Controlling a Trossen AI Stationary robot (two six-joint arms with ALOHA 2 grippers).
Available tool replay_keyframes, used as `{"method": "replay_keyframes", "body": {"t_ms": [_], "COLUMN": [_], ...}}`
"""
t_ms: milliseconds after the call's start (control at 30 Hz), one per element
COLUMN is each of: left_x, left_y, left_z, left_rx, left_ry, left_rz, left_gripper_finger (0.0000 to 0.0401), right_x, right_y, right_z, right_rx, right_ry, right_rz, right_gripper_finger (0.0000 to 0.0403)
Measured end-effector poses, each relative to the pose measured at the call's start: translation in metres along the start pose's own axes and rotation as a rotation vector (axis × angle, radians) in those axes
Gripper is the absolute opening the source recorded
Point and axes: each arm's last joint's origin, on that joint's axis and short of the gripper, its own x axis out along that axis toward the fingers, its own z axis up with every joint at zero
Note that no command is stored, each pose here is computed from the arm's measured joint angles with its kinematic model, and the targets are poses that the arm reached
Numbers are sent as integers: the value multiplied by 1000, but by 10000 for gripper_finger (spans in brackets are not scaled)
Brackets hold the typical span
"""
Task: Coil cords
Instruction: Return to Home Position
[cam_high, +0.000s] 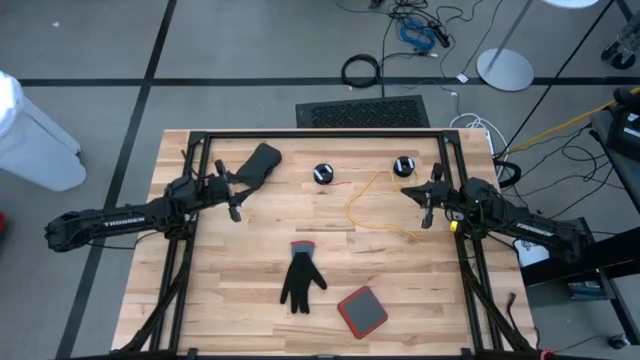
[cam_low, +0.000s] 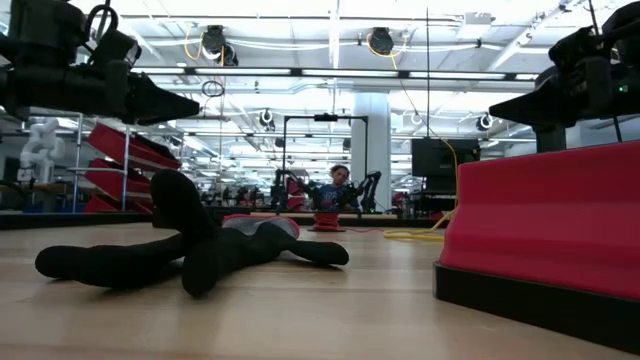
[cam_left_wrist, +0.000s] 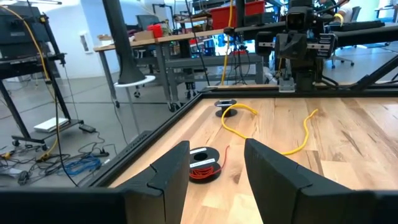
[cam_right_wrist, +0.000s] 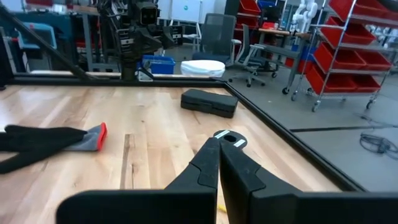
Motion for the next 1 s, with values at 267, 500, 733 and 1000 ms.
{"method": "replay_keyframes", "body": {"t_ms": [267, 500, 733, 1000], "left_x": [0, 0, 0, 0], "left_y": [0, 0, 0, 0], "left_z": [0, 0, 0, 0], "left_rx": [0, 0, 0, 0], "left_ry": [0, 0, 0, 0], "left_rz": [0, 0, 0, 0], "left_gripper_finger": [162, 162, 162, 162], "right_x": [0, 0, 0, 0], "right_y": [0, 0, 0, 0], "right_z": [0, 0, 0, 0], "right_rx": [114, 112, 111, 111], "right_ry": [0, 0, 0, 0], "right_rz": [0, 0, 0, 0], "right_gripper_finger": [0, 0, 0, 0]}}
